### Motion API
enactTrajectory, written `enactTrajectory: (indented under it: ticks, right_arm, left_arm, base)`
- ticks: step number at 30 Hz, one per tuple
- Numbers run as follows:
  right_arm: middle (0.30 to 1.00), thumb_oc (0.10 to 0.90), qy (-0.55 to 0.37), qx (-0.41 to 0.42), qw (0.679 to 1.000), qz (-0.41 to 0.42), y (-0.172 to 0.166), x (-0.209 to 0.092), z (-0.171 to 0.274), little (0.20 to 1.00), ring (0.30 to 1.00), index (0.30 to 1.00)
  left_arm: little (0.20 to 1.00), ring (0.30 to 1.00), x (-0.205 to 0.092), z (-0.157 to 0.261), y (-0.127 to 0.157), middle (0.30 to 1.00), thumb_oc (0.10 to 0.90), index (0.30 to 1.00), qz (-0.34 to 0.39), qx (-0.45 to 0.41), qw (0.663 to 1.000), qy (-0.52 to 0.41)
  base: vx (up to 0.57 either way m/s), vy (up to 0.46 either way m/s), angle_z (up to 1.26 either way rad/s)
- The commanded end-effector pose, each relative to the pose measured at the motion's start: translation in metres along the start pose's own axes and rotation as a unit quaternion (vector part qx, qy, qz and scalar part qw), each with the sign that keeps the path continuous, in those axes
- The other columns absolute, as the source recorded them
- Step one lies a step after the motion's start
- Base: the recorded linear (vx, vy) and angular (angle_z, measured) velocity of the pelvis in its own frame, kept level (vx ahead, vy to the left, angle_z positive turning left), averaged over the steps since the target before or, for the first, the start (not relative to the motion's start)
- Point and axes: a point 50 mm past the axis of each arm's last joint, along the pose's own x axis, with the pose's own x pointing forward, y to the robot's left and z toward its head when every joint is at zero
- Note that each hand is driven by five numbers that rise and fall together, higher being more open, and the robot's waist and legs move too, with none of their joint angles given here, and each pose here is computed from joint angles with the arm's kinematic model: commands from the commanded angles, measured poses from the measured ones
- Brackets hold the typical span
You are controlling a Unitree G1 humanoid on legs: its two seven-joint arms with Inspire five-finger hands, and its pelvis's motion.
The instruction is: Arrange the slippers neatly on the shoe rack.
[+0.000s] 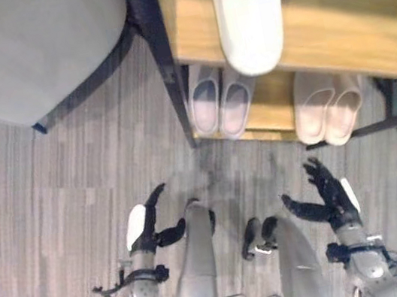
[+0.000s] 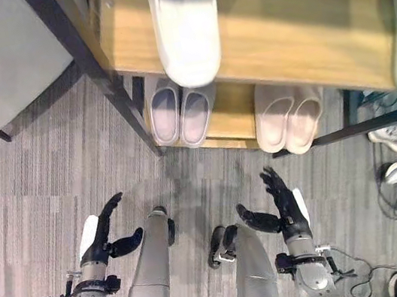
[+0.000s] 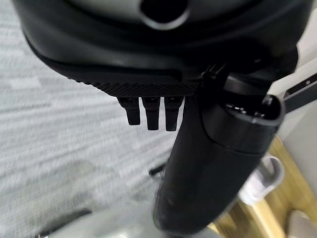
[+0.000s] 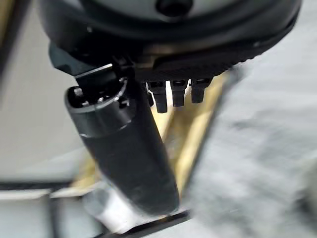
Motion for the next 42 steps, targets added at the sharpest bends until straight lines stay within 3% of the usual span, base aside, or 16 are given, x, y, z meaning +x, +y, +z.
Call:
enactTrajectory:
  ticks: [1,10,14,18,19,22,29,33,37,42]
  right_arm:
    - [0.9,0.8,-0.041,-0.04,0.998,-0.001,-0.014,-0.007,0.007,0.9,0.9,0.9]
    - [0.9,0.8,0.14,-0.139,0.98,-0.023,-0.04,-0.033,-0.064,0.9,0.9,0.9]
    - [0.9,0.8,0.214,-0.149,0.964,-0.061,-0.057,-0.048,-0.087,0.9,0.9,0.9]
    - [0.9,0.8,0.244,-0.127,0.958,-0.083,-0.067,-0.054,-0.094,0.9,0.9,0.9]
    - [0.9,0.8,0.245,-0.125,0.956,-0.097,-0.073,-0.059,-0.094,0.9,0.9,0.9]
    - [0.9,0.8,0.251,-0.12,0.955,-0.105,-0.076,-0.059,-0.094,0.9,0.9,0.9]
    - [0.9,0.8,0.258,-0.119,0.955,-0.084,-0.07,-0.054,-0.095,0.9,0.9,0.9]
    - [0.9,0.8,0.245,-0.108,0.961,-0.062,-0.056,-0.046,-0.091,0.9,0.9,0.9]
    - [0.9,0.8,0.243,-0.085,0.965,-0.046,-0.042,-0.046,-0.091,0.9,0.9,0.9]
    - [0.9,0.8,0.269,-0.048,0.961,-0.049,-0.027,-0.049,-0.098,0.9,0.9,0.9]
  left_arm:
    - [0.9,0.9,-0.017,0.01,-0.022,0.9,0.8,0.9,-0.063,-0.01,0.997,-0.042]
    - [0.9,0.9,-0.027,0.019,-0.041,0.9,0.8,0.9,-0.151,-0.085,0.984,-0.037]
    - [0.9,0.9,-0.026,0.036,-0.05,0.9,0.8,0.9,-0.188,-0.172,0.966,-0.041]
    - [0.9,0.9,-0.022,0.073,-0.058,0.9,0.8,0.9,-0.274,-0.181,0.938,-0.112]
    - [0.9,0.9,-0.017,0.098,-0.06,0.9,0.8,0.9,-0.3,-0.202,0.919,-0.154]
    - [0.9,0.9,-0.009,0.129,-0.062,0.9,0.8,0.9,-0.316,-0.241,0.895,-0.2]
    - [0.9,0.9,0.003,0.186,-0.055,0.9,0.8,0.9,-0.301,-0.25,0.869,-0.303]
    - [0.9,0.9,0.009,0.197,-0.044,0.9,0.8,0.9,-0.278,-0.247,0.868,-0.328]
    - [0.9,0.9,0.02,0.206,-0.028,0.9,0.8,0.9,-0.223,-0.231,0.88,-0.349]
    - [0.9,0.9,0.037,0.208,0.003,0.9,0.8,0.9,-0.119,-0.151,0.907,-0.373]
  base:
    - [0.21,-0.048,-0.02]
    - [0.14,-0.125,-0.08]
    - [0.06,-0.169,-0.29]
    - [0.0,-0.174,-0.13]
    - [-0.05,-0.14,-0.12]
    - [-0.08,-0.089,-0.02]
    - [0.04,0.009,-0.1]
    - [0.07,0.067,-0.45]
    - [0.08,0.081,-0.35]
    - [0.1,-0.018,-0.27]
